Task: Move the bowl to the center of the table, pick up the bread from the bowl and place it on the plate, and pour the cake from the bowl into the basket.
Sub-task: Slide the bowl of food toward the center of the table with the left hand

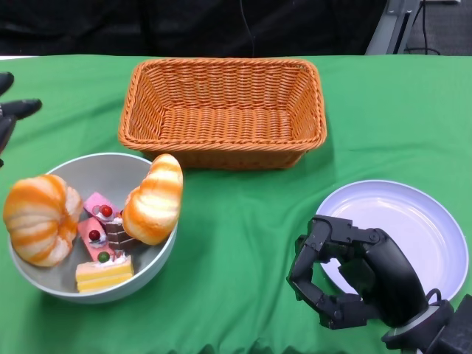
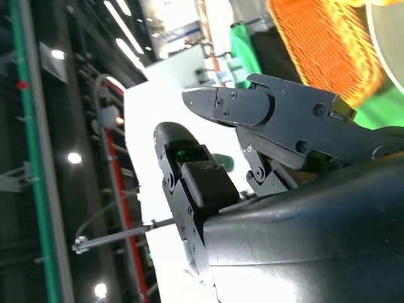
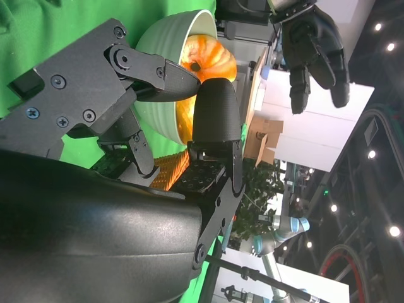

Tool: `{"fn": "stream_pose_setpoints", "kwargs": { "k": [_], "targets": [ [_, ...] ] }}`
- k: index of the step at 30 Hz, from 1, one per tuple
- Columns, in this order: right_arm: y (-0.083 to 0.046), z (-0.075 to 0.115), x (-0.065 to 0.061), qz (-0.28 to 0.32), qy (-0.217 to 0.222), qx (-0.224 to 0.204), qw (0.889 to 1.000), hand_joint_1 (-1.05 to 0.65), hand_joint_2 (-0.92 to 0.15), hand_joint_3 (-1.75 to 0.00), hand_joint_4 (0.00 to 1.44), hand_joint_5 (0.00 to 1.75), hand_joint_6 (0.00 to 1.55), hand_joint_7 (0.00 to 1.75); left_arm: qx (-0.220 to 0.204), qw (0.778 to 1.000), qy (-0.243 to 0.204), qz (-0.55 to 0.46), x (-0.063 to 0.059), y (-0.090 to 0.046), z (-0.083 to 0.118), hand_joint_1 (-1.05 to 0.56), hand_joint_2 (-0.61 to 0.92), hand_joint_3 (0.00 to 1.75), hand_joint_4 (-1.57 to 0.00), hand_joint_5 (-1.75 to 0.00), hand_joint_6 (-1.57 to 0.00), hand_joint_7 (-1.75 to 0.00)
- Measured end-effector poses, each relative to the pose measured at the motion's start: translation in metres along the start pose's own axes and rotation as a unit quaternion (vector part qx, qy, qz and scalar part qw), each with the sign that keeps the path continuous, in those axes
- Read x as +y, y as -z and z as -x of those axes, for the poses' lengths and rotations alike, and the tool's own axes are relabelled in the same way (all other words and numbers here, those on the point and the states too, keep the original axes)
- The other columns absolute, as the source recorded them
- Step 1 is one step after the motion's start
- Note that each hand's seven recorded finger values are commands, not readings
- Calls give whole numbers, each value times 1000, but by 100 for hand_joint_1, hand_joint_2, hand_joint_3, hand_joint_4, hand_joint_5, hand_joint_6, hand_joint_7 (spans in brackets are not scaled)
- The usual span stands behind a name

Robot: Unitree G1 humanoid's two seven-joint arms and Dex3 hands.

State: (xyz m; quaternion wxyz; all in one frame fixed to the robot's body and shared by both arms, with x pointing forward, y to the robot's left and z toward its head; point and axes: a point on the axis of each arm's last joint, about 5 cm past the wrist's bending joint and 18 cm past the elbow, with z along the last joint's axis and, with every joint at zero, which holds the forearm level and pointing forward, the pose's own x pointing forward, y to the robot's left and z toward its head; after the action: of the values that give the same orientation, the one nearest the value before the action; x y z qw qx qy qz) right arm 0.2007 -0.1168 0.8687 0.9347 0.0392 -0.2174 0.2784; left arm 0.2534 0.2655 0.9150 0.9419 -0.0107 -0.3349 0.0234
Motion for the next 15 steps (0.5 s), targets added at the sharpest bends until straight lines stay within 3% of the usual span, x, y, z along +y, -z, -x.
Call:
{"fn": "stream_pose_setpoints", "kwargs": {
  "k": [8, 15],
  "targets": [
    [0, 0, 0, 0, 1, -1, 1000, -19, -50, -98, 88, 165, 82, 136, 72, 996, -16, -56, 9, 10, 6, -54, 92, 29, -79, 0, -76, 0],
    [0, 0, 0, -1, 1, -1, 1000, -20, -47, -101, 88, 164, 83, 136, 141, 979, -1, -146, 14, 16, 12, -58, 92, 44, -54, 0, -55, 0]
  ]
}}
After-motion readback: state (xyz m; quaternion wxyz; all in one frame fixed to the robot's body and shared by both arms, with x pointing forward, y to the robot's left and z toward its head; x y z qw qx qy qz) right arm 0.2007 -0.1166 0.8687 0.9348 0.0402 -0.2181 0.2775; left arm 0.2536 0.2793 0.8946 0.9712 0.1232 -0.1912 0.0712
